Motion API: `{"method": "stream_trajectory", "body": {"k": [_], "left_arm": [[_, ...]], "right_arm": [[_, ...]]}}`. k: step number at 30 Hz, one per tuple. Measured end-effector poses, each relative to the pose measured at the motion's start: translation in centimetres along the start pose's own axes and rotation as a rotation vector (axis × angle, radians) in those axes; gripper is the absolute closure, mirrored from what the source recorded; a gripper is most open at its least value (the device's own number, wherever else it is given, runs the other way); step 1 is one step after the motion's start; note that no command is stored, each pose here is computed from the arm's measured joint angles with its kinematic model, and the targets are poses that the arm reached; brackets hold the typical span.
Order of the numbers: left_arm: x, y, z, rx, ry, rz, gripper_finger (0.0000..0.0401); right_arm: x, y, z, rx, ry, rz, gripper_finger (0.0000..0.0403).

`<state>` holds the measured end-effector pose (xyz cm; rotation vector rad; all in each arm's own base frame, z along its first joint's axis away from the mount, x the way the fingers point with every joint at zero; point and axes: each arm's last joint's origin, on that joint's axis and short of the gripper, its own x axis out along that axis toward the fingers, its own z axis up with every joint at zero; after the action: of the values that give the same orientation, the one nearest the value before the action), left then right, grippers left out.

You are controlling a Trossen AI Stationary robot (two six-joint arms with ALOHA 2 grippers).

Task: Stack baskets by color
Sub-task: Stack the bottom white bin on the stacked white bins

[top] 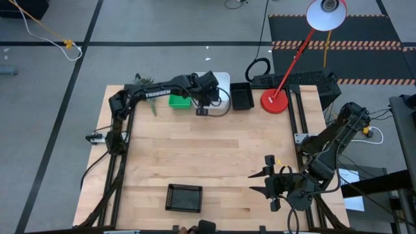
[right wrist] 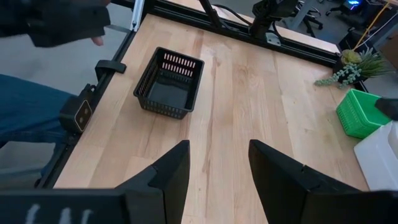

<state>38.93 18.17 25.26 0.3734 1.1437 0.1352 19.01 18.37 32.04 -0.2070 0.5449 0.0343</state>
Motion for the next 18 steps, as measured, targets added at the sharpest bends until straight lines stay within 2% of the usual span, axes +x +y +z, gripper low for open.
{"method": "stream_trajectory", "body": {"k": [3, 7, 10, 18], "left_arm": [[1.3, -0.6, -0.2, 0.009, 0.030, 0.119, 0.0265], [2.8, -1.3, -0.9, 0.021, 0.031, 0.151, 0.0245], [3.7, -1.7, -1.3, 0.031, 0.018, 0.178, 0.0253], [4.3, -1.7, -1.9, 0.029, 0.027, 0.194, 0.0308]], "right_arm": [[0.0, 0.0, 0.0, 0.002, 0.000, 0.000, 0.0245], [0.0, 0.0, 0.0, 0.012, 0.001, 0.002, 0.0245], [0.0, 0.0, 0.0, 0.011, 0.001, 0.003, 0.0245], [0.0, 0.0, 0.0, 0.002, 0.001, 0.003, 0.0245]]}}
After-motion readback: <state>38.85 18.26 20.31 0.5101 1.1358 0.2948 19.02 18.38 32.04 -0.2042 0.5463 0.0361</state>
